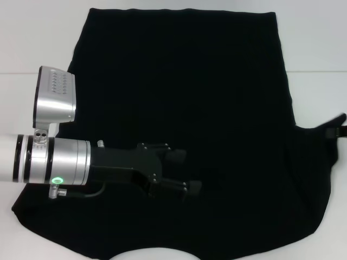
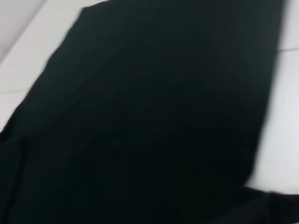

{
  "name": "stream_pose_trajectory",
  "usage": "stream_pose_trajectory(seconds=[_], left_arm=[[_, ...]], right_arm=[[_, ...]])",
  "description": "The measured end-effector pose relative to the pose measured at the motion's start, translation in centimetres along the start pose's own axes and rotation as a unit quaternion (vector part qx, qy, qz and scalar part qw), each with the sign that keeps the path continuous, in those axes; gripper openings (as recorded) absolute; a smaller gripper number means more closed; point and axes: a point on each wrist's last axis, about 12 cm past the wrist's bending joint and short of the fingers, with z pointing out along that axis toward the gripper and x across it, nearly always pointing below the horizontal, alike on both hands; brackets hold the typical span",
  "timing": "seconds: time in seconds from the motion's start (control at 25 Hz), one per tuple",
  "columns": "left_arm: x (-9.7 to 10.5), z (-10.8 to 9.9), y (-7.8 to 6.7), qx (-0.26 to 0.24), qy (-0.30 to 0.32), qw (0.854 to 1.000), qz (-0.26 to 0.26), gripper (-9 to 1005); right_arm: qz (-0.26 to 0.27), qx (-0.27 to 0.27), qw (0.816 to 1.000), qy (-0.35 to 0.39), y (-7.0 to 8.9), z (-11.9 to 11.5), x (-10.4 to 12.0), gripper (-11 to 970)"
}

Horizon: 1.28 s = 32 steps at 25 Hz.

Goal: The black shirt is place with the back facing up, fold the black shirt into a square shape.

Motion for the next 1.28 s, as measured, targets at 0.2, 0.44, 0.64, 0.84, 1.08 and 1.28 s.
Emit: stream_pose_trajectory(seconds=[0.2,0.44,0.64,0.84,1.08,1.28], left_arm=[[-0.1,0.1,0.0,0.001,0.0,1.0,-0.003,920],[-0.1,0.0,0.0,0.0,-0.001,1.0,-0.004,919],[0.1,0.0,0.2,-0.008,0.0,1.0,-0.008,919],[0.1,-0.2,0.4,-0.015,0.001,1.0,-0.012,919],[0.3,-0.9,0.7,-0.032,0.003,0.999,-0.031,919],[1.0,-2.6,1.4,-0.07,-0.013,0.995,-0.066,919]], right_arm=[[-0.045,-0.034,0.998,0.043,3.1,2.6,-1.6,50],[-0.082,-0.044,0.993,0.079,6.1,5.2,-2.8,66],[-0.102,-0.054,0.988,0.101,8.0,6.5,-3.3,79],[-0.112,-0.063,0.986,0.102,9.1,7.1,-4.0,216],[-0.113,-0.059,0.988,0.091,9.7,7.4,-4.7,396],[-0.125,-0.04,0.99,0.059,10.6,8.8,-5.6,511]])
